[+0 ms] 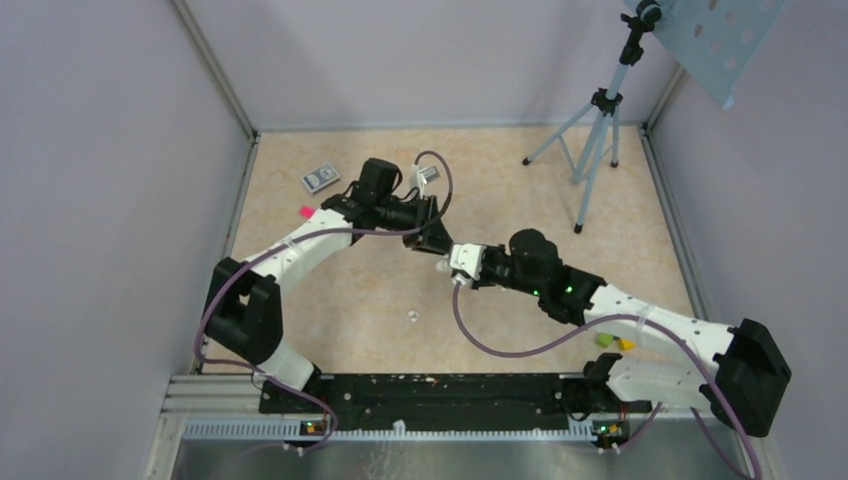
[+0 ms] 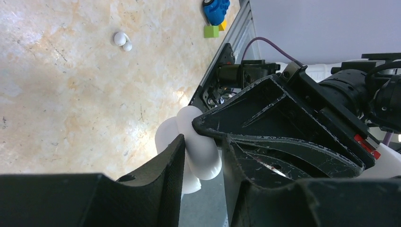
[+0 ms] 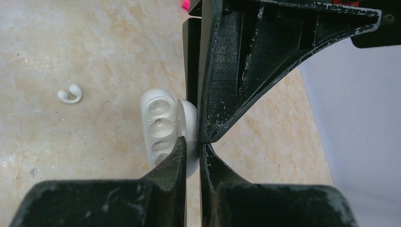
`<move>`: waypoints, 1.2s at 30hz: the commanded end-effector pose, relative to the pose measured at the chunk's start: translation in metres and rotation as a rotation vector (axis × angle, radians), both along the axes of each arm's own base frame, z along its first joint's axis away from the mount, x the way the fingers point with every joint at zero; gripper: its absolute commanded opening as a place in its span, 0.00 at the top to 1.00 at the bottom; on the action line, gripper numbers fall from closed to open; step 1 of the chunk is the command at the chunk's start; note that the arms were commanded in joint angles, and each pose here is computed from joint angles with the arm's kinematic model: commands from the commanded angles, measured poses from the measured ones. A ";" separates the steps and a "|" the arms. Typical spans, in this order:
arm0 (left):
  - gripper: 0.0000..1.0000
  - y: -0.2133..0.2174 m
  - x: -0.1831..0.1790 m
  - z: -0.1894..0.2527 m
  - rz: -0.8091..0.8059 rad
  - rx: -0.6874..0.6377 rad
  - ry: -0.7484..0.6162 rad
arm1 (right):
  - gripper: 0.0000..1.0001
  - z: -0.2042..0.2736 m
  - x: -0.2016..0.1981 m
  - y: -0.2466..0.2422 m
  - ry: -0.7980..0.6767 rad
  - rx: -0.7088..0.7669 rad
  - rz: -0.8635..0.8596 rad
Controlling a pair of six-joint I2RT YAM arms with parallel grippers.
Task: Insert the wireless bluetooth earbuds into the charging case
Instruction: Pass from the right arm to the left
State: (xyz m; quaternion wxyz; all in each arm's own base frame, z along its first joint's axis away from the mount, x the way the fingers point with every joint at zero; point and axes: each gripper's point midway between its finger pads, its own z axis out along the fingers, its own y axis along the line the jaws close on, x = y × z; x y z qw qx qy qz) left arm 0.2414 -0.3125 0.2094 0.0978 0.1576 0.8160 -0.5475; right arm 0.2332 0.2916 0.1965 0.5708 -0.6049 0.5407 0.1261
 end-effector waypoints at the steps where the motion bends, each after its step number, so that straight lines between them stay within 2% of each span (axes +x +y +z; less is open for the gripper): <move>1: 0.61 -0.004 -0.004 0.015 -0.062 -0.023 -0.039 | 1.00 0.027 0.002 0.010 -0.059 0.041 0.016; 6: 0.62 -0.001 -0.006 0.013 -0.082 0.017 -0.052 | 1.00 0.024 0.003 0.006 -0.070 -0.002 0.016; 11: 0.49 0.000 -0.009 0.017 -0.117 0.008 -0.059 | 1.00 0.021 0.002 0.006 -0.069 -0.018 0.019; 20: 0.50 -0.002 -0.016 0.008 -0.154 0.037 -0.045 | 1.00 0.026 0.003 0.007 -0.087 -0.001 0.006; 32: 0.61 0.000 -0.015 0.004 -0.154 0.067 -0.051 | 1.00 0.025 0.003 0.008 -0.087 -0.002 0.006; 36: 0.71 0.000 -0.016 0.004 -0.151 0.065 -0.051 | 1.00 0.025 0.002 0.009 -0.087 -0.003 0.008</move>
